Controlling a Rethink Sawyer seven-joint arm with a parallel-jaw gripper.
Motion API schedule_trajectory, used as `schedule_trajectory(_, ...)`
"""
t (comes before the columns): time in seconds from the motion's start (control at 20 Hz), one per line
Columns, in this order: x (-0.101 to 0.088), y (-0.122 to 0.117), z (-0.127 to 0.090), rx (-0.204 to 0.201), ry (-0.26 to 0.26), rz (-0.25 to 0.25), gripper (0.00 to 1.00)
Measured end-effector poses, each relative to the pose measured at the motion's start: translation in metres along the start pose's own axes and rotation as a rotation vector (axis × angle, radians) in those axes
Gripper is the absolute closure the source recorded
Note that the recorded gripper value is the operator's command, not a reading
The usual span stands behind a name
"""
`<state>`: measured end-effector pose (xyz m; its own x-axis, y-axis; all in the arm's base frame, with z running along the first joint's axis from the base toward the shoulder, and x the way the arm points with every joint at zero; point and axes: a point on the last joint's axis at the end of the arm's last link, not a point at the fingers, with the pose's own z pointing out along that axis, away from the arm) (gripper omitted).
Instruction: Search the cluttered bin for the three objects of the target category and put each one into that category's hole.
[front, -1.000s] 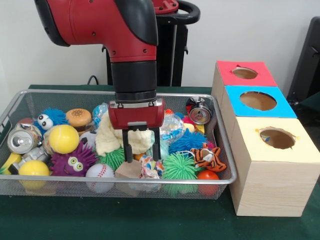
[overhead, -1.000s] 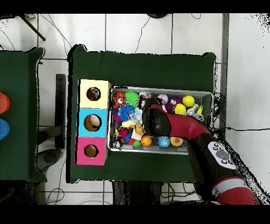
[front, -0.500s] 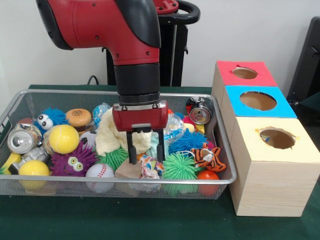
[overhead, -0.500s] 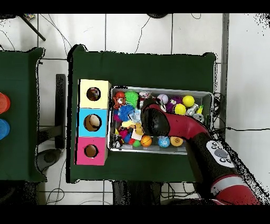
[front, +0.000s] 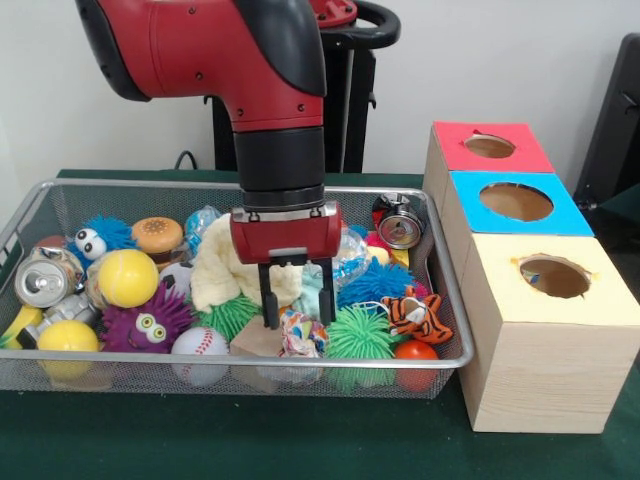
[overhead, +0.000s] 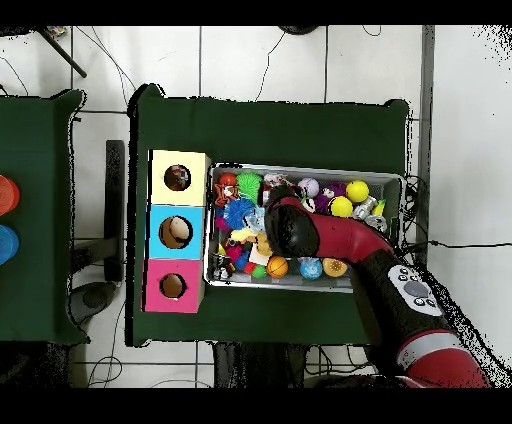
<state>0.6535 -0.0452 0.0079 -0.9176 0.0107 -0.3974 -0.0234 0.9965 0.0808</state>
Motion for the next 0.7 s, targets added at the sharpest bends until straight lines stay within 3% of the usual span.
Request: schedule_trajectory(0.7, 0.005, 0.016, 0.011, -0.012, 0.013, -0.018, 0.00)
